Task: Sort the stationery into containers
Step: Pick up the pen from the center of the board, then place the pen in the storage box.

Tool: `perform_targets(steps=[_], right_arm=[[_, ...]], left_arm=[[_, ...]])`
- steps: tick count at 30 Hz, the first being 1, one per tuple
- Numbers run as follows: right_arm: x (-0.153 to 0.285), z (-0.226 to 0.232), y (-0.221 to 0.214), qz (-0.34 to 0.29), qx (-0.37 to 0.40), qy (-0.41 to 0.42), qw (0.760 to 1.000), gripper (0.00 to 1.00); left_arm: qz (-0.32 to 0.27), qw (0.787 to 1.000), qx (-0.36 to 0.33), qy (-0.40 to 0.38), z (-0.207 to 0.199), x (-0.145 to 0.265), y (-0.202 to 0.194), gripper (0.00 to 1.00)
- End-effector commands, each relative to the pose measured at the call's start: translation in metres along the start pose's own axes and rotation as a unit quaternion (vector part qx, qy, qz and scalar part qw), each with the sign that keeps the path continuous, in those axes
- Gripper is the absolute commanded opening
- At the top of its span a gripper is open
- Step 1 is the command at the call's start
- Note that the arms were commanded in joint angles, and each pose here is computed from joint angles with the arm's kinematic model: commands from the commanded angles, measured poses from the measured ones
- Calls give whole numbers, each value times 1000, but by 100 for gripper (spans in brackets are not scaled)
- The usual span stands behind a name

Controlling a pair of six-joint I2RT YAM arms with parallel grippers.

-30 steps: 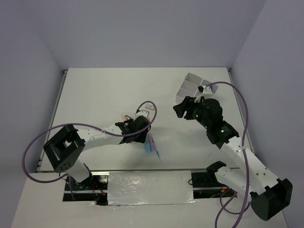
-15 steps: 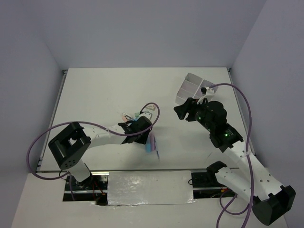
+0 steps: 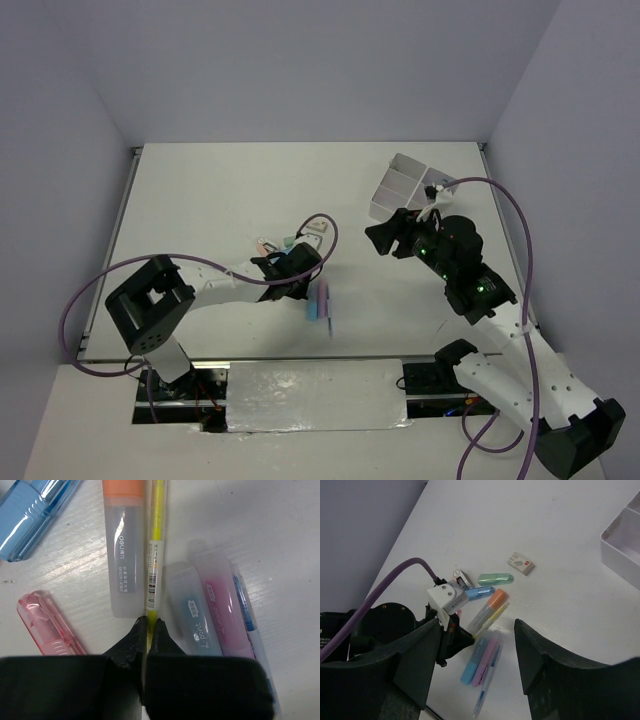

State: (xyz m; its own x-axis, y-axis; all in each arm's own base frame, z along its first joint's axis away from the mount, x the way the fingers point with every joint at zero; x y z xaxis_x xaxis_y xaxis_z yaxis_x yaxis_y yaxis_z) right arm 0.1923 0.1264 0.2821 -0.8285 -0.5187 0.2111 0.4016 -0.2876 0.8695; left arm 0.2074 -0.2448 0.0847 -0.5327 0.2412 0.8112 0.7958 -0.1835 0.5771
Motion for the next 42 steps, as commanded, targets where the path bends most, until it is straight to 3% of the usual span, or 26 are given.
perform_targets(steps=[1,4,6,9,16,28,34,36,37,40,41,42], right_arm=[[-4,10,-1,4,0,49,999,68],[-19,8,-12,23,-12,58,998,69],[-39,13,-34,71,-6,63,995,70],[-64,3,-58,96,-26,1,995,70],[-99,11,-89,80,-119,10,990,73],[-115,38,-99,83,-137,56,986,73],[-121,40,-107,103,-146,69,981,47],[-121,42,-107,106,-148,77,980,28],[-121,42,-107,107,-147,79,980,14],[-120,45,-103,104,-147,89,980,9],[-121,43,-98,95,-145,86,981,7],[-122,40,-94,90,-136,78,984,4]], left_arm=[[42,999,-4,7,9,5,-18,0],[30,1000,2,-4,8,15,-13,0],[10,1000,8,-13,7,26,-6,0],[-17,999,16,-24,4,42,4,0],[-88,991,19,-96,-7,78,22,0],[-115,981,31,-155,-16,94,26,0],[-131,975,38,-175,-19,101,30,0],[-130,976,40,-171,-18,100,29,0],[-130,976,40,-168,-17,100,29,3],[-133,977,47,-161,-16,99,29,27],[-142,977,53,-150,-14,100,31,57],[-142,978,63,-141,-12,100,31,81]])
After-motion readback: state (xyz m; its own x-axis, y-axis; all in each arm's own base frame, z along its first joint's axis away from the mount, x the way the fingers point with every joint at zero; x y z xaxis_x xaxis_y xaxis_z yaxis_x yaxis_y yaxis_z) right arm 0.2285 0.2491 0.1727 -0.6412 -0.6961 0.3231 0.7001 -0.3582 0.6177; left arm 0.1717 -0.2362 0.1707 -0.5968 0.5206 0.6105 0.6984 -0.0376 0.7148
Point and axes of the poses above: each gripper's point midway between its finger pads, its own x axis back along the fingers, its own z axis along the line the jaws close on, y = z × x, the point moved 8 cm from there along x, back along the fingers, and after that the axes turned 2 degrees about x, right-handed, at the moved point
